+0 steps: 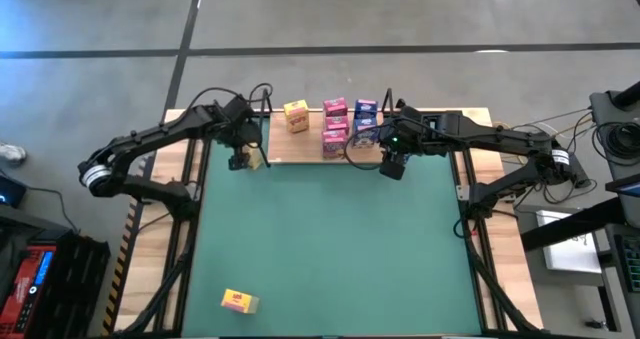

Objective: Stack cereal on shelf
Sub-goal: Put the top yellow cereal box on the shelf and align with the other yellow cereal box

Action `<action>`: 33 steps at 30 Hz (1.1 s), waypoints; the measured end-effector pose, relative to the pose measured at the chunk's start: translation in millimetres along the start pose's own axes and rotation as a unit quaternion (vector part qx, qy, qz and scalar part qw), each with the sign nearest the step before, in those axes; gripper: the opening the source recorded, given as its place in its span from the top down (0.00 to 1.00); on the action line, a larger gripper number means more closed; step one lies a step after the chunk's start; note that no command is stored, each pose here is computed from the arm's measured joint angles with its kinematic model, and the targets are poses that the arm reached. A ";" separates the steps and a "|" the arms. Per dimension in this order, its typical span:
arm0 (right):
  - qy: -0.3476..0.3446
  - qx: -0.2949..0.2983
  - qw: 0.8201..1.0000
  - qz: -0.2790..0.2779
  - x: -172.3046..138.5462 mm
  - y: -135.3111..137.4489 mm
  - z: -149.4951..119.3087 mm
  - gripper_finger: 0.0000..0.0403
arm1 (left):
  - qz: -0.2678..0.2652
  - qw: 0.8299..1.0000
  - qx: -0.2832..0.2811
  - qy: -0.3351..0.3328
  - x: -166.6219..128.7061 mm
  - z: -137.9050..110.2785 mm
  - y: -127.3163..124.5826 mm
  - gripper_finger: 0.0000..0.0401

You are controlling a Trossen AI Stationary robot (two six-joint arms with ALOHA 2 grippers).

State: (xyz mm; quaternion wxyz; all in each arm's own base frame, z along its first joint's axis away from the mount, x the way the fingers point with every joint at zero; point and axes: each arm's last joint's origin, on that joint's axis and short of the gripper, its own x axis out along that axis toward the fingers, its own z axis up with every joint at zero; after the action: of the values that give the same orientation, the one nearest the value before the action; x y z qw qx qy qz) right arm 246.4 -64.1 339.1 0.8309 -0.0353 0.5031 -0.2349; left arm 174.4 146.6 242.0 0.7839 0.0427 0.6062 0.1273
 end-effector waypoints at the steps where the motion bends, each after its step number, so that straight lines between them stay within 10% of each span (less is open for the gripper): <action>1: 0.000 0.000 1.000 0.000 -0.1 0.1 0.0 0.39 | -0.003 1.000 -0.005 0.002 -1.0 -0.8 -1.6 0.18; 33: 0.000 0.000 1.000 0.000 0.0 0.0 0.0 0.39 | 0.026 0.983 0.180 0.033 10.0 0.2 6.5 0.18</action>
State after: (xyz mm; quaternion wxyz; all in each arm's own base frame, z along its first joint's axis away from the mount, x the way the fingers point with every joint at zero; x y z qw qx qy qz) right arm 246.4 -64.0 339.1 0.8309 -0.0354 0.5032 -0.2349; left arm 176.0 155.4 234.1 0.7396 0.1944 0.6433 0.0374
